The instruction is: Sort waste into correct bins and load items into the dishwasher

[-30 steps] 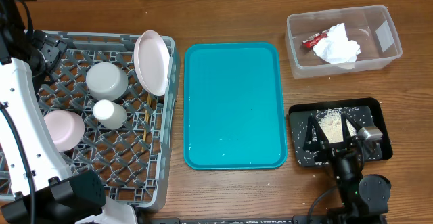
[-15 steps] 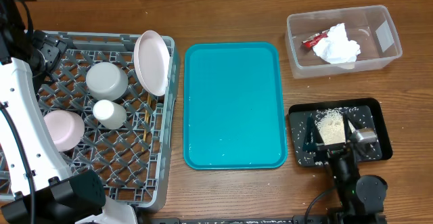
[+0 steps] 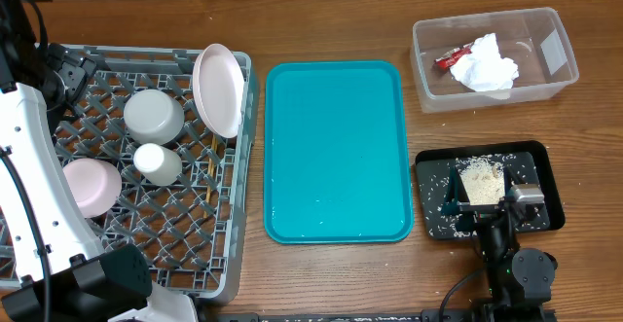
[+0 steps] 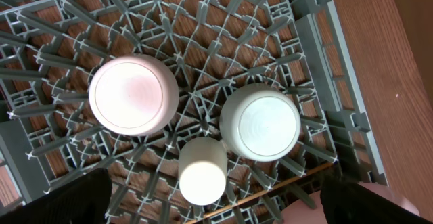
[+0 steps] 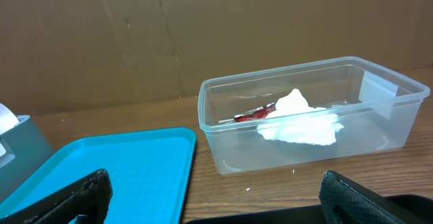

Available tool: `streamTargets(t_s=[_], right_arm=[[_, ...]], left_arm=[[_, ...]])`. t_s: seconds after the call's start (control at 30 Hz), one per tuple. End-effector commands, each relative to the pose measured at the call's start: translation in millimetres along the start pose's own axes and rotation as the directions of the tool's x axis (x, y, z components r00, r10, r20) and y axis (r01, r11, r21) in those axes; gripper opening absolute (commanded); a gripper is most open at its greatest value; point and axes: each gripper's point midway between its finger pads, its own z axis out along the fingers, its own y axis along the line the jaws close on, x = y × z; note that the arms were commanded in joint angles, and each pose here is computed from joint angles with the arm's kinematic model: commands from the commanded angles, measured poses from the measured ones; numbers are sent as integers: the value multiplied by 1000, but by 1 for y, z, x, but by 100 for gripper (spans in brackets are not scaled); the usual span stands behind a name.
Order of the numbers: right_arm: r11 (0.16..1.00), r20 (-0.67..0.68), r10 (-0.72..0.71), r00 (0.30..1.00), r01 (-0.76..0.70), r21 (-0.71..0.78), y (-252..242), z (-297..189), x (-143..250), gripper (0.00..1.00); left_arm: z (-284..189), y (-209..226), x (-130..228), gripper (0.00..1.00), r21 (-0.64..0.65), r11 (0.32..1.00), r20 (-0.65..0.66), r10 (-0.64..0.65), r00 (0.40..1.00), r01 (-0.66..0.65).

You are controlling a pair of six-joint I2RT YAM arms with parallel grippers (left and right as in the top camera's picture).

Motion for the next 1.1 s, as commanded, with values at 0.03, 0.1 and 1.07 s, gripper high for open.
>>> streamTargets(t_s=[0.03,0.1,1.07], right_arm=[[1000,7,-26,1000,26,10,-2,0,1,100],[999,6,-34,999,34,12,-3,0,1,100],[999,5,-34,999,34,13,-3,0,1,100]], left_arm=[[-1,1,-4,100,-8,1000,18,-25,1000,25],[-1,1,-4,100,-7,1000,18,-25,1000,25],[-1,1,-4,100,-7,1000,18,-25,1000,25]])
